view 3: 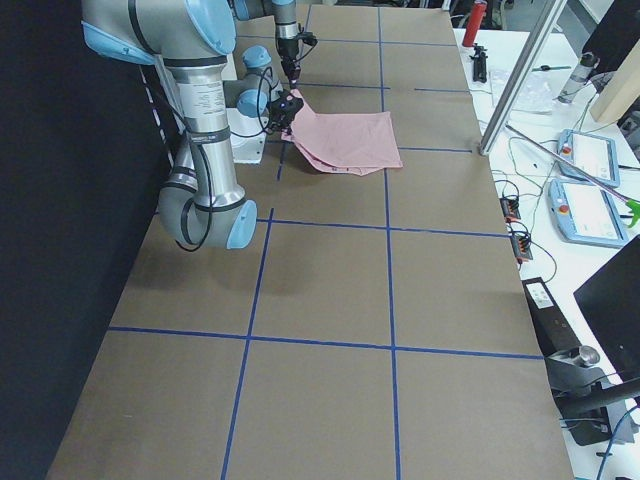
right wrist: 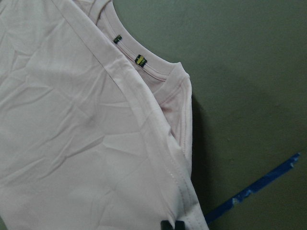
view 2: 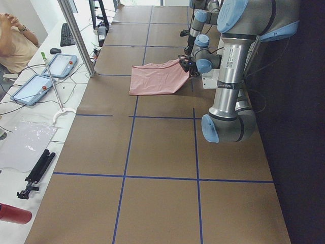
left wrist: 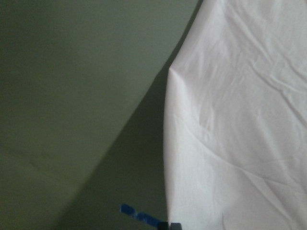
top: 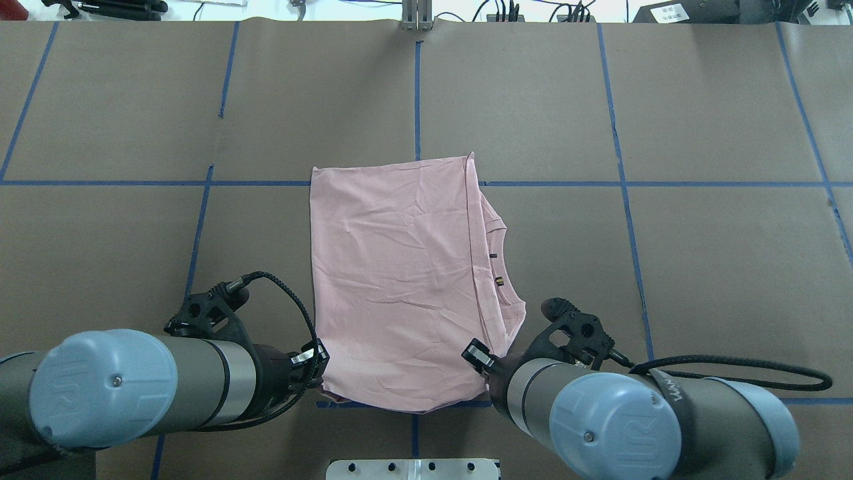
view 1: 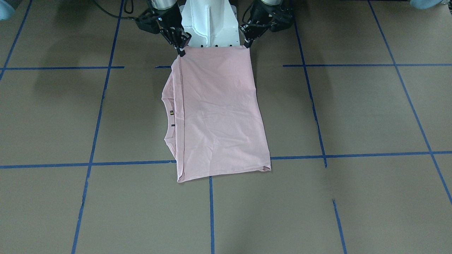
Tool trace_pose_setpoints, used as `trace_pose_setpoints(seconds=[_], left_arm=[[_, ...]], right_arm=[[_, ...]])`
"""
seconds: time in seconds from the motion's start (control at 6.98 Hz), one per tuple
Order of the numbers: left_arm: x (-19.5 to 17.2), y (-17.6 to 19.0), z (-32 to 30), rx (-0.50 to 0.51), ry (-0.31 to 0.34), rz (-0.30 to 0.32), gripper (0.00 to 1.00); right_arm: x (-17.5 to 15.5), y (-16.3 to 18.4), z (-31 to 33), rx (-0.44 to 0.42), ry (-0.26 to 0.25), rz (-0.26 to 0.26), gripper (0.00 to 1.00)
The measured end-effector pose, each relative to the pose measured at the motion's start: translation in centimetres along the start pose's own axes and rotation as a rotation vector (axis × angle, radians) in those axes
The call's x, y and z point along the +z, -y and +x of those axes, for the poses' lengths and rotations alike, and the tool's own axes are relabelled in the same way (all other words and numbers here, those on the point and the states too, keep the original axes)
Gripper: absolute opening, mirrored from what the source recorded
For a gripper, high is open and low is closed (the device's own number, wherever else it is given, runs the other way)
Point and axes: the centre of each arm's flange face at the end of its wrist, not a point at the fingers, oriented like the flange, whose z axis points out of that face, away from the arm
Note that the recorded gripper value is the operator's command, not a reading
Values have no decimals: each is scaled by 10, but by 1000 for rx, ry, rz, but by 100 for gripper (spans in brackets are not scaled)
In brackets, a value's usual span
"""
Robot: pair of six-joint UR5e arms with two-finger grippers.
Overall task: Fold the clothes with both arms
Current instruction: 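Lift the near edge with both grippers and fold it away from the robot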
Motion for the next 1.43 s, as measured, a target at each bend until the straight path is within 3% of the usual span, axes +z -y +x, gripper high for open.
trace_pose_setpoints(seconds=[0.29,0.43,0.72,1.0,1.43], left_arm=[[-17,31,27,-38,-36,61,0],[-17,54,41,-41,-48,105,0],[10,102,73,-26,-35,196,0],[37,142,84,-16,-30,247,0],[58,168,83,-2,-16,279,0]], right_arm=[[-19,36,-44,20,9,31,0],[-8,64,-78,35,3,48,0],[36,128,-140,87,15,32,0],[86,161,-190,119,14,33,0],[112,196,-213,144,23,34,0]])
